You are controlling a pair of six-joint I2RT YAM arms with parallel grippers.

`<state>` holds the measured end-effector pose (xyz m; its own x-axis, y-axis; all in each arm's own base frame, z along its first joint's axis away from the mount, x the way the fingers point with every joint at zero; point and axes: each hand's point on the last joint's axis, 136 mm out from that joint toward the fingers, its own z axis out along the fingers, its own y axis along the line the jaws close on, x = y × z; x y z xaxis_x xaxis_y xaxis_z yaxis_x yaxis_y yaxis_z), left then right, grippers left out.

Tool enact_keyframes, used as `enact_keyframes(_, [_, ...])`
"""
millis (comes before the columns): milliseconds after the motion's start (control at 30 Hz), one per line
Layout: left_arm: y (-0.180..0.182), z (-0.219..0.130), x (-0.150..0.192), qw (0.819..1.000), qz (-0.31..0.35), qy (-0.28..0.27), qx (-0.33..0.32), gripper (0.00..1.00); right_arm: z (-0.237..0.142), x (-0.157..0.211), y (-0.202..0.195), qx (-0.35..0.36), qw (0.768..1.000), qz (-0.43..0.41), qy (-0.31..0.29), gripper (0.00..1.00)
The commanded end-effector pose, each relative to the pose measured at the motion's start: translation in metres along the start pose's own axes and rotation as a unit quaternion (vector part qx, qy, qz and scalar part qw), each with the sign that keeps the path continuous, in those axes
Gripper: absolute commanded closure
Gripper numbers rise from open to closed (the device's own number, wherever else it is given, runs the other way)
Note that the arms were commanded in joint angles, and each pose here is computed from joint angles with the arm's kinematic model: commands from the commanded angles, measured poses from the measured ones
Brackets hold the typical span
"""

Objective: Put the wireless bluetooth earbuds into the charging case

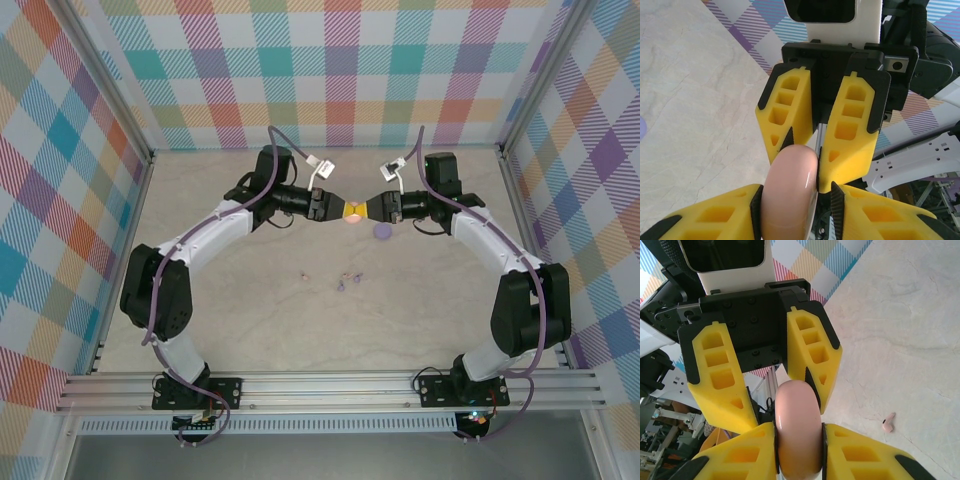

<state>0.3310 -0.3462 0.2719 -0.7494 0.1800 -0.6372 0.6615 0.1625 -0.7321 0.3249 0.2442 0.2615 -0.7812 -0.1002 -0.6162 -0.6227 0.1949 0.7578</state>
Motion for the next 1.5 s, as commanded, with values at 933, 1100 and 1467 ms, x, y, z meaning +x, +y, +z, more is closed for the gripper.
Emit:
enact_keyframes(933, [-0.018,0.001,-0.006,1.000,-0.002,-0.022,0.017,0.68,-0.002,-0.020,0.017,-0.014,0.999,-0.036,-0.016,0.73])
enact_keyframes(1100, [-0.017,0.000,-0.006,1.000,-0.004,-0.024,0.013,0.78,-0.002,-0.020,0.016,-0.008,0.999,-0.036,-0.018,0.72])
enact_keyframes(1467, [-0.012,-0.009,-0.015,0.995,0.074,-0.035,-0.063,0.83,-0.015,-0.011,0.008,0.097,0.995,-0.034,-0.018,0.51])
